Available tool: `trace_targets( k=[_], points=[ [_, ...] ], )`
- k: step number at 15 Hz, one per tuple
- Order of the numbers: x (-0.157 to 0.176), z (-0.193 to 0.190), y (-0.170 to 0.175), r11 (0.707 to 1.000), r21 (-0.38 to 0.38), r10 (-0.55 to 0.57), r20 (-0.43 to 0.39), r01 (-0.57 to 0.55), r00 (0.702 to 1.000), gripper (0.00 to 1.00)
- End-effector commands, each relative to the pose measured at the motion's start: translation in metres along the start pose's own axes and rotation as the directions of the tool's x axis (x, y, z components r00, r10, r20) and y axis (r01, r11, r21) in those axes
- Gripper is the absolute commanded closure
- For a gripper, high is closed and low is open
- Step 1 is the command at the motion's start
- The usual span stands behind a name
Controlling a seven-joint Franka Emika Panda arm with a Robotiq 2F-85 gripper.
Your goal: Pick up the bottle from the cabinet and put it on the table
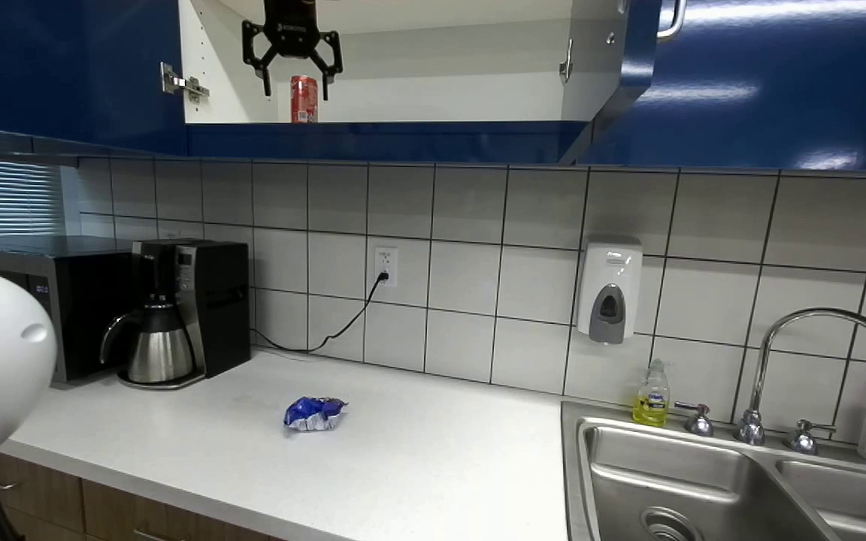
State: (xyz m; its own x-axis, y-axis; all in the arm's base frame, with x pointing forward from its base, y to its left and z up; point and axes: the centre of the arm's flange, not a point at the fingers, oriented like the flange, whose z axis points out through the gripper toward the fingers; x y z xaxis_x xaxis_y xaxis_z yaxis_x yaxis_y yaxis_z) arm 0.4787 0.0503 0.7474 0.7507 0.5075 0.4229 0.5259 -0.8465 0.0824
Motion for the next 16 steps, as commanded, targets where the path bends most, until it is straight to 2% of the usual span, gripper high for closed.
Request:
trace_targets(
  k=[1,8,16],
  points=[
    [0.033,-0.016,-0.004,1.000,0.012,0.001,-0.022,-0.001,1.000,0.00],
    [0.072,-0.014,-0.012,1.000,0.001,-0.005,-0.057,0.005,0.998,0.00],
    [0.120,0.013,-0.009,1.000,0.008,0.030,-0.070,-0.030,0.997,0.00]
  ],
)
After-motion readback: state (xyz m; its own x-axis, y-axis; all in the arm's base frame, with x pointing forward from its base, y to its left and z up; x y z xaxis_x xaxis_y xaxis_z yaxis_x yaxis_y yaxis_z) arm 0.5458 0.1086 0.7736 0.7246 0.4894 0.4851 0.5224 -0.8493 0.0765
